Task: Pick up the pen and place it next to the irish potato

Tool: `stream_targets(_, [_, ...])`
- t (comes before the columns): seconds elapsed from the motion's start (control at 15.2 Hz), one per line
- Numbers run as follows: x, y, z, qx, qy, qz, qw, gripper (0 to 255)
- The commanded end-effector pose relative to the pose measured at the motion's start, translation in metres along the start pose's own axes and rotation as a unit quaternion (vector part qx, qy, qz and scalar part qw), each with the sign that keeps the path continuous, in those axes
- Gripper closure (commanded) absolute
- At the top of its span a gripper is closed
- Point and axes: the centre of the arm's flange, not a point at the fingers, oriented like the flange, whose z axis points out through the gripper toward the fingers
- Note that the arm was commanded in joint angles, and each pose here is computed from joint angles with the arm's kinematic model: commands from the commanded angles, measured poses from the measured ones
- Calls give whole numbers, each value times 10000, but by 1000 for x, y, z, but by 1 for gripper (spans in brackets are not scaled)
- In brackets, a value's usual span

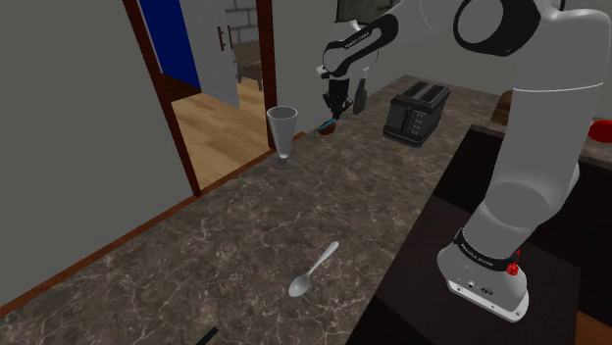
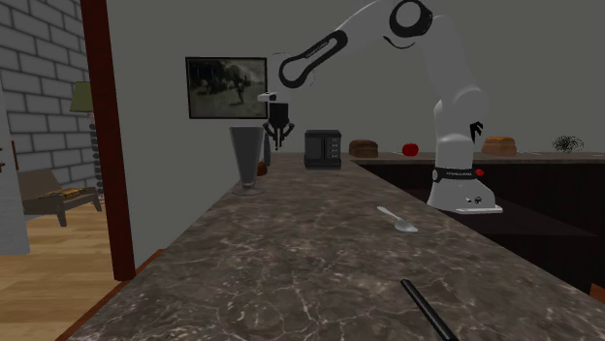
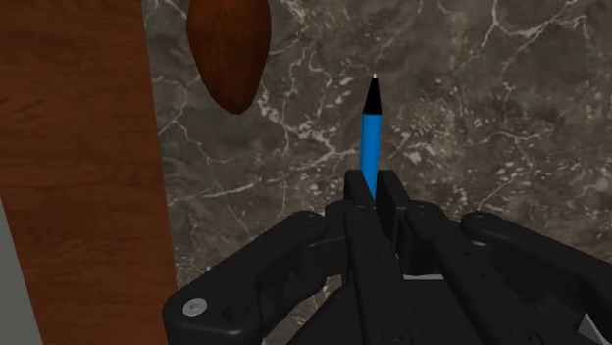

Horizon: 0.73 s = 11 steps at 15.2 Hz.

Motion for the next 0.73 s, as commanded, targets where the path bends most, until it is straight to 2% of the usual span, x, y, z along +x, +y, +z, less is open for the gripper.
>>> stream_targets(0.0, [-5, 0, 8, -1, -1, -7, 10000, 255])
stream_targets(0.66, [0, -1, 60, -1, 0, -7, 10000, 255])
